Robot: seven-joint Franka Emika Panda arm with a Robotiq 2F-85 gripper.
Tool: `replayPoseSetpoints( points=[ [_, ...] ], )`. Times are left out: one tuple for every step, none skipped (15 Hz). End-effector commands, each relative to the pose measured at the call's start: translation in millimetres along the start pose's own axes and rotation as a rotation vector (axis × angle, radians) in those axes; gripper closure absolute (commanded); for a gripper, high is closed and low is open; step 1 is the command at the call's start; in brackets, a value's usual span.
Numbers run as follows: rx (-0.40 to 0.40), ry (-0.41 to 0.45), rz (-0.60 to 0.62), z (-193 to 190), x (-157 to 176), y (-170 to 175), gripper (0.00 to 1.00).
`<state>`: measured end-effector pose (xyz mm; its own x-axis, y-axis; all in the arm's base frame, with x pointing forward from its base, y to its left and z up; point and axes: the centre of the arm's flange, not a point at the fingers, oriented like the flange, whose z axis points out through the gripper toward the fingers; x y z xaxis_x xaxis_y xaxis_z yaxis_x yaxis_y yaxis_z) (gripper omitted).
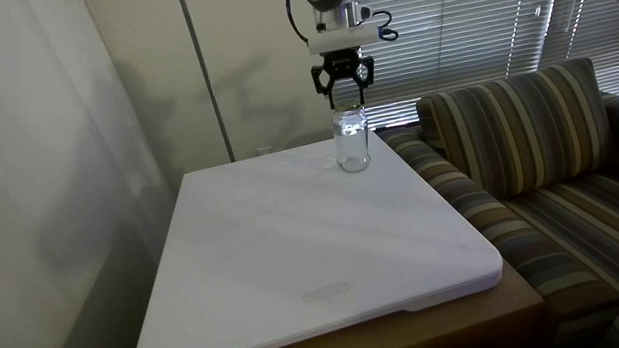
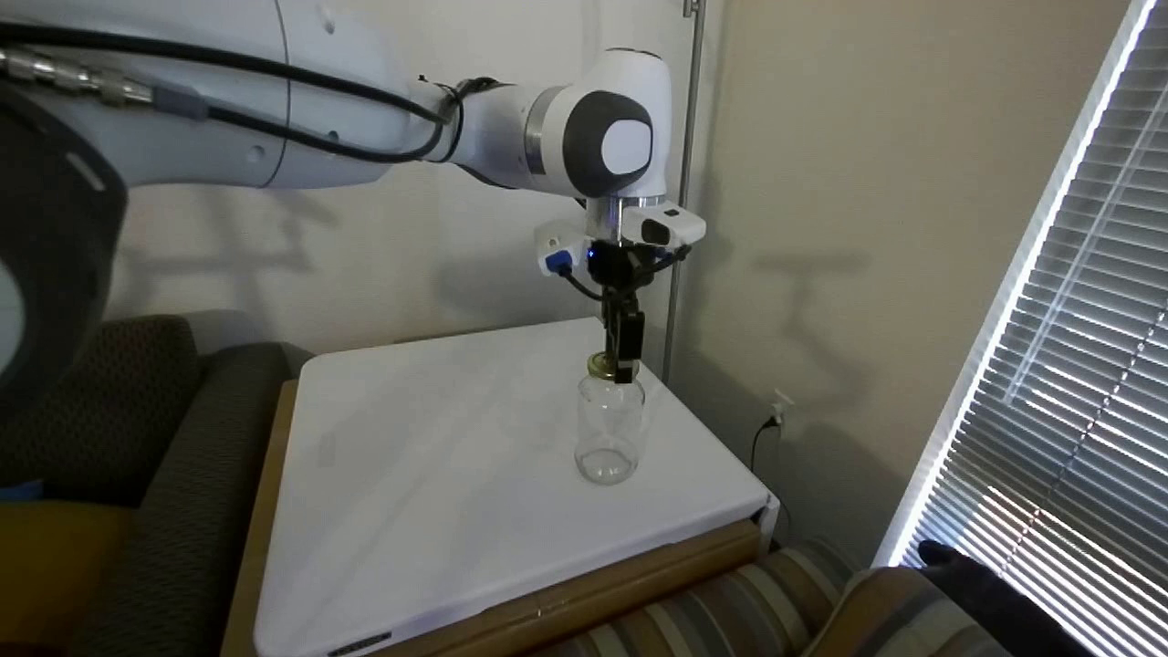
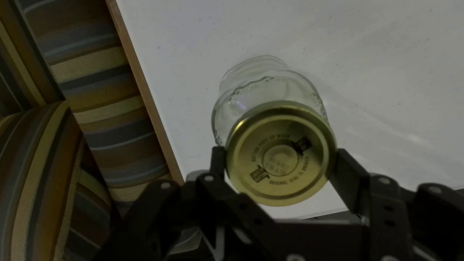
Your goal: Put the lid on the glass jar
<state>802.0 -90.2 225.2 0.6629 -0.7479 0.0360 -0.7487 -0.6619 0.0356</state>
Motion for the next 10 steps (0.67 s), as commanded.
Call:
replayPoseSetpoints(
  points=[
    [0.021, -0.021, -0.02, 13, -7, 13, 0.53],
    [0.019, -0.02, -0.019, 13, -7, 14, 0.07],
    [0.021, -0.021, -0.018, 13, -8, 14, 0.06],
    [0.019, -0.023, -0.018, 14, -8, 14, 0.01],
    [0.016, -0.026, -0.018, 18, -9, 15, 0.0],
    [0.013, -0.028, -0.018, 20, -10, 16, 0.0],
    [0.011, -0.031, -0.018, 22, -10, 16, 0.0],
    [0.009, -0.033, -0.017, 24, -11, 17, 0.0],
    [0.008, -0.035, -0.016, 25, -11, 17, 0.0],
    [0.006, -0.034, -0.016, 25, -13, 18, 0.0]
  ],
)
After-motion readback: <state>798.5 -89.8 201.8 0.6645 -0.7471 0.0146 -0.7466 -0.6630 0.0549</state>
